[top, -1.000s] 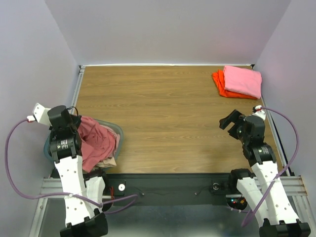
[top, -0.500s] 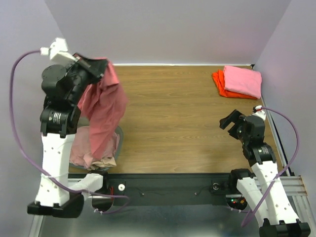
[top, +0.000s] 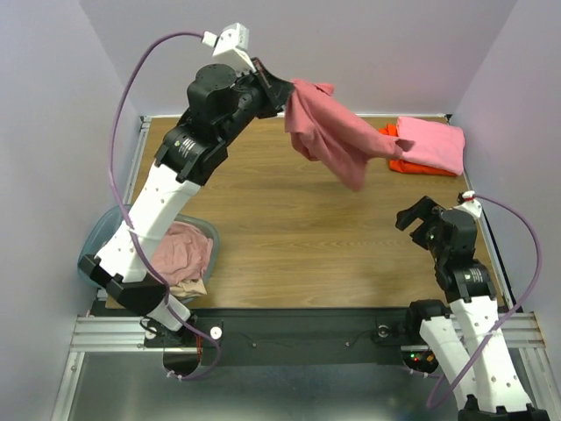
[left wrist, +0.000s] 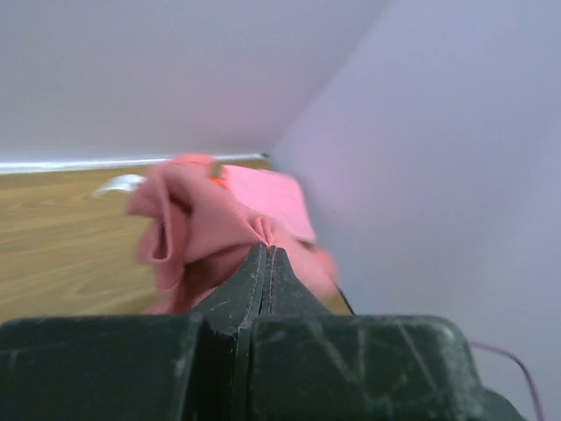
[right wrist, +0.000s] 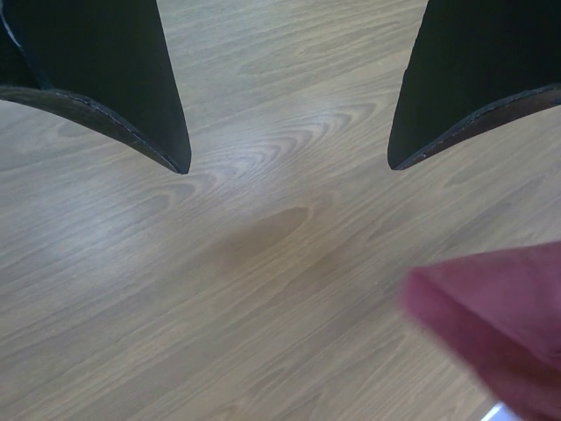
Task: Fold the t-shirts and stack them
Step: Move the tshirt to the center of the board, then flatten the tshirt out
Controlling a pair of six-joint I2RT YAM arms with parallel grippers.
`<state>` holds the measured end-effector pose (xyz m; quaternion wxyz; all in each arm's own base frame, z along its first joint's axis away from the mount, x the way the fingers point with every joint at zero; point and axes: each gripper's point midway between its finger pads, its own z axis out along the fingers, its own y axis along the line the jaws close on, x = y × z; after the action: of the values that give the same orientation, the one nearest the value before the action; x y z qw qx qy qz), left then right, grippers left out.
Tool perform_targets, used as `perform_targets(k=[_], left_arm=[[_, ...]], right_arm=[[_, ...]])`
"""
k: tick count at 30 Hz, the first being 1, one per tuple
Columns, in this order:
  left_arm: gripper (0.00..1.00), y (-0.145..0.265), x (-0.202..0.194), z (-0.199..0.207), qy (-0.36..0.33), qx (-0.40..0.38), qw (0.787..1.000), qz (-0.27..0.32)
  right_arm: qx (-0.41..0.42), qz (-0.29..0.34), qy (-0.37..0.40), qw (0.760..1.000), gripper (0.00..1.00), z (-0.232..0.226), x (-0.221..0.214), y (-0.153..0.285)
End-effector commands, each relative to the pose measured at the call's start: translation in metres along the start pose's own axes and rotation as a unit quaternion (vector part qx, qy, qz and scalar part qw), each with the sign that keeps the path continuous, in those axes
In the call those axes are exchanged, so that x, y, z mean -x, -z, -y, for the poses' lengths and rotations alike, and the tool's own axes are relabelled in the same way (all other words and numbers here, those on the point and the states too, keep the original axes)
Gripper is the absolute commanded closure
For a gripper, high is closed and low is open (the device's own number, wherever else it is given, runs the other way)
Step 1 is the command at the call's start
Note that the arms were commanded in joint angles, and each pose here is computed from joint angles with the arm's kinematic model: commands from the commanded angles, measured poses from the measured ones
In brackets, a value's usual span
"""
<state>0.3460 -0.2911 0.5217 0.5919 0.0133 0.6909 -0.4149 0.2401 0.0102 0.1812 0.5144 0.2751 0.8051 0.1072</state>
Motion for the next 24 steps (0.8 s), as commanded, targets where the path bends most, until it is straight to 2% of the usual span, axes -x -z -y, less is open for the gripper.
perform_targets(k=[1, 2, 3, 4, 5, 7, 8, 11, 13, 16, 17, 18, 20, 24], left_arm=[[0.73, 0.051, 0.069, -0.058, 0.025, 0.158, 0.975, 0.155], [0.57, 0.049, 0.045, -0.102, 0.019, 0.236, 0.962, 0.136], [0.02, 0.053, 0.039, -0.136, 0.017, 0.286, 0.949, 0.133], [0.01, 0.050, 0.019, -0.151, 0.018, 0.308, 0.945, 0.110], [0.01, 0.049, -0.008, -0.192, 0.021, 0.357, 0.931, 0.072], [0.02, 0.048, -0.035, -0.223, 0.017, 0.388, 0.921, 0.030], [0.02, 0.051, -0.059, -0.245, 0.015, 0.420, 0.908, 0.002], [0.02, 0.063, -0.090, -0.269, 0.012, 0.458, 0.888, -0.028], [0.02, 0.066, -0.111, -0.272, 0.023, 0.445, 0.894, -0.046], [0.02, 0.072, -0.126, -0.262, 0.033, 0.403, 0.913, -0.054], [0.01, 0.070, -0.147, -0.263, 0.039, 0.380, 0.922, -0.069], [0.02, 0.073, -0.150, -0.254, 0.040, 0.357, 0.930, -0.071], [0.02, 0.075, -0.176, -0.253, 0.045, 0.335, 0.937, -0.093], [0.01, 0.065, -0.185, -0.256, 0.019, 0.319, 0.942, -0.101]], right_arm=[[-0.021, 0.047, -0.008, 0.999, 0.00, 0.000, 0.032, 0.019], [-0.028, 0.048, -0.006, 0.998, 0.00, 0.002, 0.034, 0.023], [-0.036, 0.055, -0.007, 0.998, 0.00, 0.005, 0.037, 0.026], [-0.041, 0.054, -0.007, 0.998, 0.00, 0.007, 0.038, 0.028], [-0.047, 0.051, -0.004, 0.998, 0.00, 0.009, 0.038, 0.031], [-0.054, 0.049, -0.003, 0.997, 0.00, 0.011, 0.038, 0.034], [-0.055, 0.047, -0.003, 0.997, 0.00, 0.011, 0.038, 0.035], [-0.053, 0.040, 0.001, 0.998, 0.00, 0.010, 0.037, 0.036], [-0.056, 0.032, 0.004, 0.998, 0.00, 0.012, 0.033, 0.033], [-0.058, 0.010, 0.004, 0.998, 0.00, 0.012, 0.023, 0.026], [-0.061, 0.002, -0.002, 0.998, 0.00, 0.013, 0.018, 0.022], [-0.066, -0.011, -0.003, 0.998, 0.00, 0.015, 0.011, 0.017], [-0.065, -0.019, -0.009, 0.998, 0.00, 0.014, 0.007, 0.011], [-0.047, -0.047, -0.011, 0.998, 0.00, 0.004, -0.007, -0.013]])
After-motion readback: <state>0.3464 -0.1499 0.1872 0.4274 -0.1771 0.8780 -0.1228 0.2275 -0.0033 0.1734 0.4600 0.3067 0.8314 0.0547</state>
